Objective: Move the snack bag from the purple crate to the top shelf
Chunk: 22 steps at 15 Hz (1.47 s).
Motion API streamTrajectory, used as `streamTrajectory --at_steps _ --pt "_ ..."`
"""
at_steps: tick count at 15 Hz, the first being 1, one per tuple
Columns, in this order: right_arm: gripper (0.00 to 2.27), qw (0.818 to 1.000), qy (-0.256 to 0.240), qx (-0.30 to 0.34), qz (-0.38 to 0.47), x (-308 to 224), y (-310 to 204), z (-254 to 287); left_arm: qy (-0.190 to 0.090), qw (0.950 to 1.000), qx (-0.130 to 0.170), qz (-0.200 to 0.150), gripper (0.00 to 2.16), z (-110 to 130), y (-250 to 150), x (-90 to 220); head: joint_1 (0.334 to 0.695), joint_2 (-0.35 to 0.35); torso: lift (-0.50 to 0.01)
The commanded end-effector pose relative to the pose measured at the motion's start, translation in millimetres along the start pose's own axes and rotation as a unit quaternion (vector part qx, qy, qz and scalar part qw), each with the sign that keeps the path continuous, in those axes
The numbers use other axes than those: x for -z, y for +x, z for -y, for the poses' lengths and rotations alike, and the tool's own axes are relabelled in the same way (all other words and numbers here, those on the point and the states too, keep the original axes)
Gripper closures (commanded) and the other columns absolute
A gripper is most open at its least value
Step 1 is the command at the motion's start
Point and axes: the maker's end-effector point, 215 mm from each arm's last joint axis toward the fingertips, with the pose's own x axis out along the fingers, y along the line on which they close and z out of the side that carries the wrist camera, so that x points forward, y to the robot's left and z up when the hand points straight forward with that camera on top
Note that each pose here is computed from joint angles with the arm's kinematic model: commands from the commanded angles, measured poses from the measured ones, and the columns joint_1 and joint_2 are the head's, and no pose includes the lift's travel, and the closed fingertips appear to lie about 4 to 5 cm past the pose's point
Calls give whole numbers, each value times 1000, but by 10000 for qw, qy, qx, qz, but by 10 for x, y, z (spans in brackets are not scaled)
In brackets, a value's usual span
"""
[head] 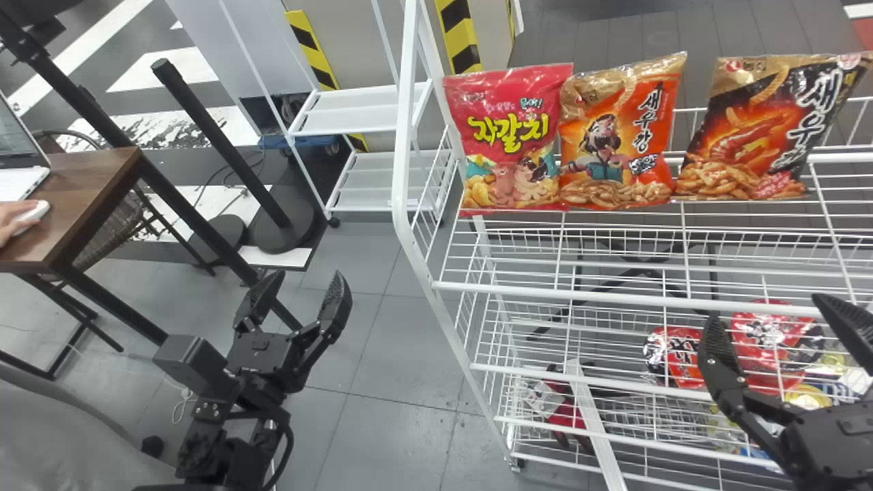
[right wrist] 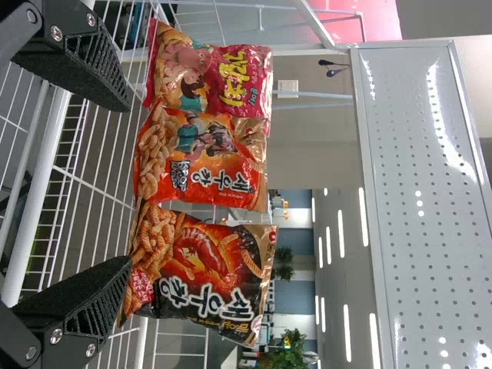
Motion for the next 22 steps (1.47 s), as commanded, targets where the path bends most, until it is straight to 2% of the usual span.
streamTrajectory --at_steps 1,14,22 --pt "120 10000 -26 -8 91 -42 -12 -19 -17 10000 -1 -12 130 6 -5 15 695 350 0" --pt "124 9999 -20 -13 124 -60 -7 -25 -45 9999 44 -134 130 30 -6 92 695 350 0" --pt "110 9991 50 300 294 -131 -22 39 -88 9996 66 -257 130 41 8 166 695 350 -35"
